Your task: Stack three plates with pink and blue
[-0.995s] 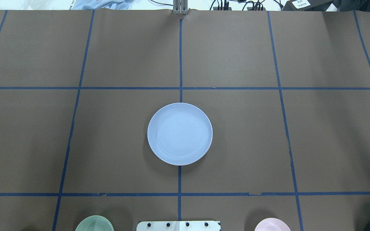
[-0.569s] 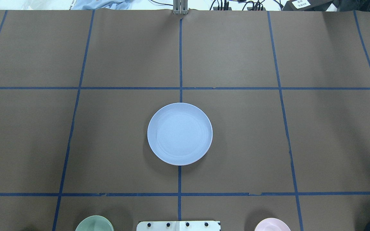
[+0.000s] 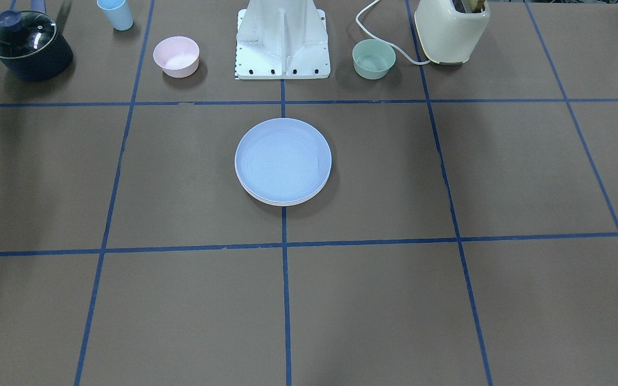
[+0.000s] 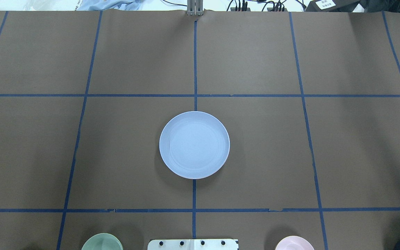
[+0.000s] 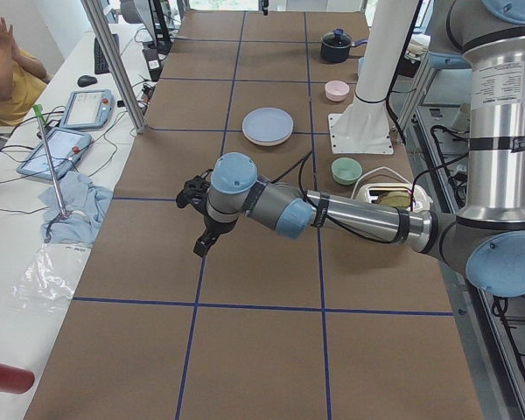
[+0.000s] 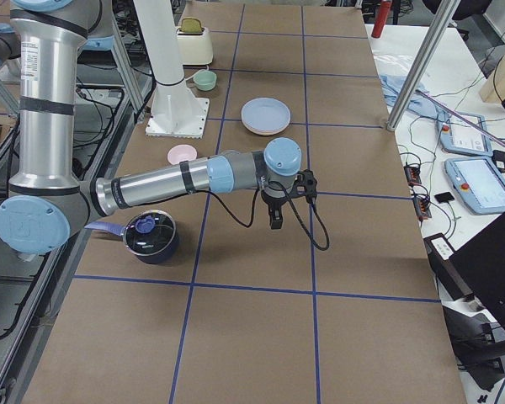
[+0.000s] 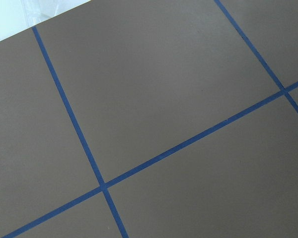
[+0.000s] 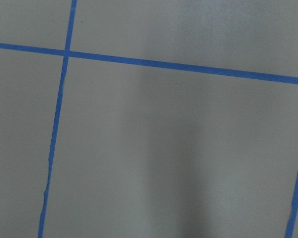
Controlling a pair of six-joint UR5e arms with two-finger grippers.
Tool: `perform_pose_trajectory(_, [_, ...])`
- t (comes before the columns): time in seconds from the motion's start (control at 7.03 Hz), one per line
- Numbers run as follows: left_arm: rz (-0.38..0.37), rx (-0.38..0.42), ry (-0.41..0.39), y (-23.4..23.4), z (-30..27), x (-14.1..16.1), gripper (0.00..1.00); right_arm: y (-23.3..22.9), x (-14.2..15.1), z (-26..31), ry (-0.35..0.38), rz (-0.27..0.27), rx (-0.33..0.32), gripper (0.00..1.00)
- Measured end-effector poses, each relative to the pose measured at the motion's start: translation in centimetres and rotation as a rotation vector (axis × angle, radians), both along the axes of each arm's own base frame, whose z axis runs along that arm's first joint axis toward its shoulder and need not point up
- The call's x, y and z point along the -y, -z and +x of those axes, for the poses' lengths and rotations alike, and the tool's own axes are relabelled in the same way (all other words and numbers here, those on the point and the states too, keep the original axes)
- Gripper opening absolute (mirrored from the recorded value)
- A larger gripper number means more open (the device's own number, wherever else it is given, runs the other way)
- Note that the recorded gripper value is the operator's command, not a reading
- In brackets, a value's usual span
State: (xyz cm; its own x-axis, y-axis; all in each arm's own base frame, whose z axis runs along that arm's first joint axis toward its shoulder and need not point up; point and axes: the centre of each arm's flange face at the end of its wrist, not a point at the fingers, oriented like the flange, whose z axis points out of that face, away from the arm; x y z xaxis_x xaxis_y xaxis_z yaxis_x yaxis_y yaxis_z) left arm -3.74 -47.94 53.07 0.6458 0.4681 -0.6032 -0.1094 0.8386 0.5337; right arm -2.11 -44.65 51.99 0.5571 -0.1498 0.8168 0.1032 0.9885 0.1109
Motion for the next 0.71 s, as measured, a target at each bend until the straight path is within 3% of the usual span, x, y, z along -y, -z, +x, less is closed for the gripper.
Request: perform_pose_trajectory(0.71, [-0.002,-0.009,-0.022,0.02,0.91,0.02,1.0,0.1,-0.06,-0.36,0.009,-0.005,0.021,1.0])
